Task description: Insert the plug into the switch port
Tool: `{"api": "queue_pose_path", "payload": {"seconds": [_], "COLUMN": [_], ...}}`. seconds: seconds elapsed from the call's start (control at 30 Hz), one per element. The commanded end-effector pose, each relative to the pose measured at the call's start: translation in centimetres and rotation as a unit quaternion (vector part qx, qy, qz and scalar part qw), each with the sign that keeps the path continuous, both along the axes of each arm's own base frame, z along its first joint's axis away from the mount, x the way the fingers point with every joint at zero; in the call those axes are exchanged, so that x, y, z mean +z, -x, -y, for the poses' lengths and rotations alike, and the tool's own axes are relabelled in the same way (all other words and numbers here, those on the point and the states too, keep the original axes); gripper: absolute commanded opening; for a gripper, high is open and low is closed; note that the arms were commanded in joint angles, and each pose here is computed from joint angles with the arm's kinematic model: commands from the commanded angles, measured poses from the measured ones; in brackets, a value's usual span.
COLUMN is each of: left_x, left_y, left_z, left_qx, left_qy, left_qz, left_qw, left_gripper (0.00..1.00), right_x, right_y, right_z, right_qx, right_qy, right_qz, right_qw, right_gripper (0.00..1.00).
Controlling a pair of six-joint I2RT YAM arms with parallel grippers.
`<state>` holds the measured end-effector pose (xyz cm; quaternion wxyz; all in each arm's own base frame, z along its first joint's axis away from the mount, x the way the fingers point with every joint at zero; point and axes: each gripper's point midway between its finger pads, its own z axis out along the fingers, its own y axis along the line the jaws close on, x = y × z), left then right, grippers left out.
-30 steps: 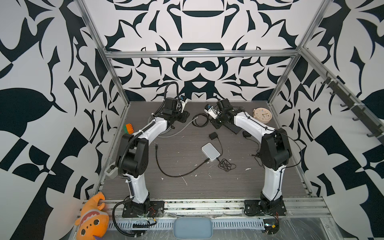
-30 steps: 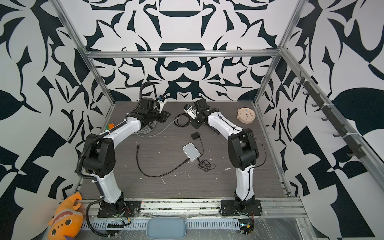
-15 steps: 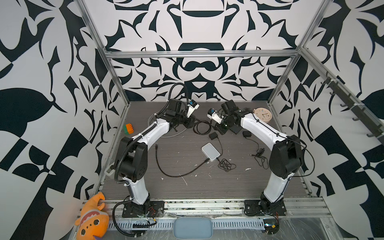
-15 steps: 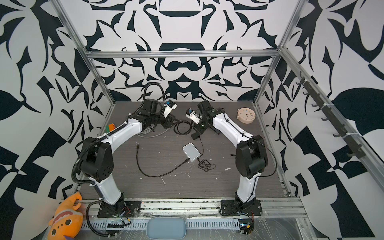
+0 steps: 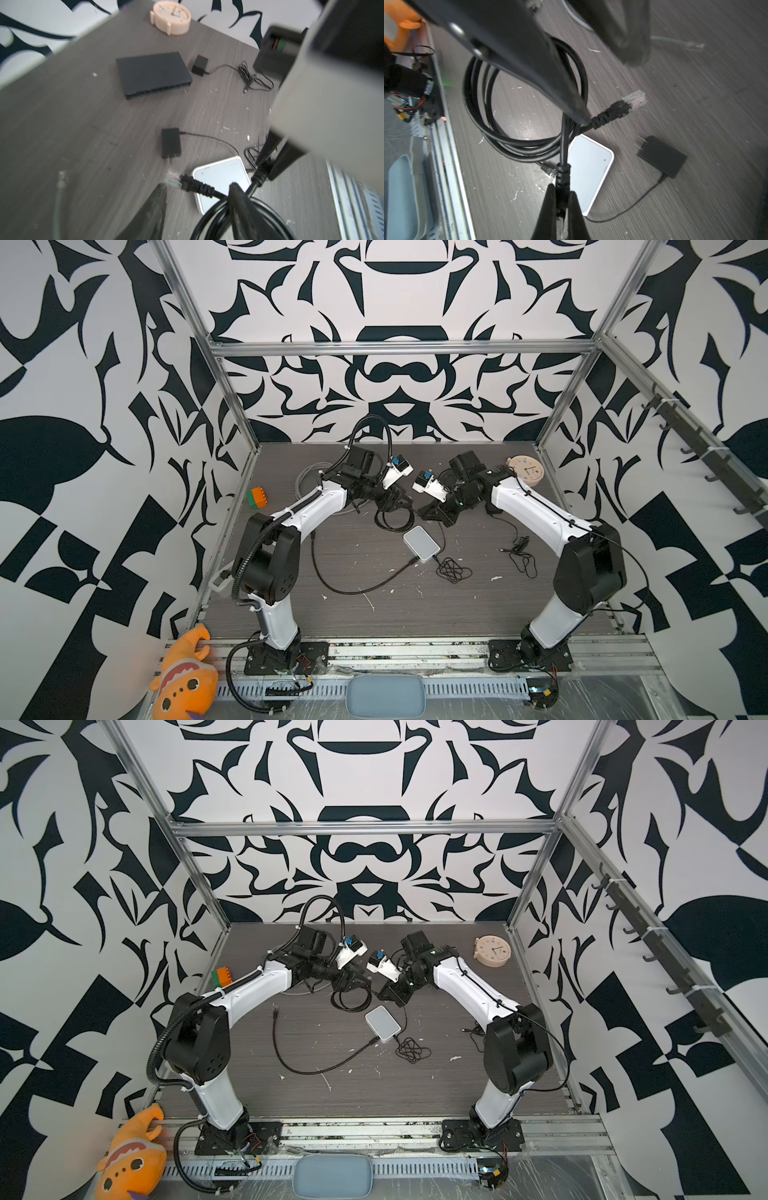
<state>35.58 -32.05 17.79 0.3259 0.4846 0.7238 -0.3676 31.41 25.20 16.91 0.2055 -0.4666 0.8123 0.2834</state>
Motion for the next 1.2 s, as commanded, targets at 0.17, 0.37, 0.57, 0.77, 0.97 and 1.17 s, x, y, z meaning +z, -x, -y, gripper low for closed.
{"api": "queue_pose_path", "payload": {"seconds": [0.17,0.37,0.57,0.77,0.97,1.17], "left_x": [0.0,0.0,0.0,-2.0,-2.3,-1.9], "left_y": [4.0,5.2,6.3,6.2,6.0,6.0], "left_z": [-0.3,-0.1,-0.3,-0.2,0.1,0.2], "left_qx": [-0.067,-0.087,-0.103,-0.097,-0.093,-0.086], "left_qy": [0.037,0.054,0.065,0.034,0.035,0.041], "left_qz": [-0.046,-0.065,-0.073,-0.085,-0.084,-0.074], "left_qw": [0.996,0.993,0.99,0.991,0.991,0.993], "left_gripper": [0.53,0.51,0.51,0.46,0.3,0.04], "right_x": [1.5,1.3,1.0,2.1,3.2,3.5], "right_y": [0.5,0.2,-0.5,-0.5,-0.1,-0.7], "right_z": [-1.2,-1.7,-2.1,-2.7,-3.4,-3.7], "right_qx": [0.035,0.049,0.049,0.061,0.07,0.047], "right_qy": [-0.049,-0.051,-0.052,-0.077,-0.111,-0.125], "right_qz": [-0.004,-0.018,-0.02,-0.015,-0.018,-0.019], "right_qw": [0.998,0.997,0.997,0.995,0.991,0.991], "right_gripper": [0.0,0.0,0.0,0.0,0.0,0.0]}}
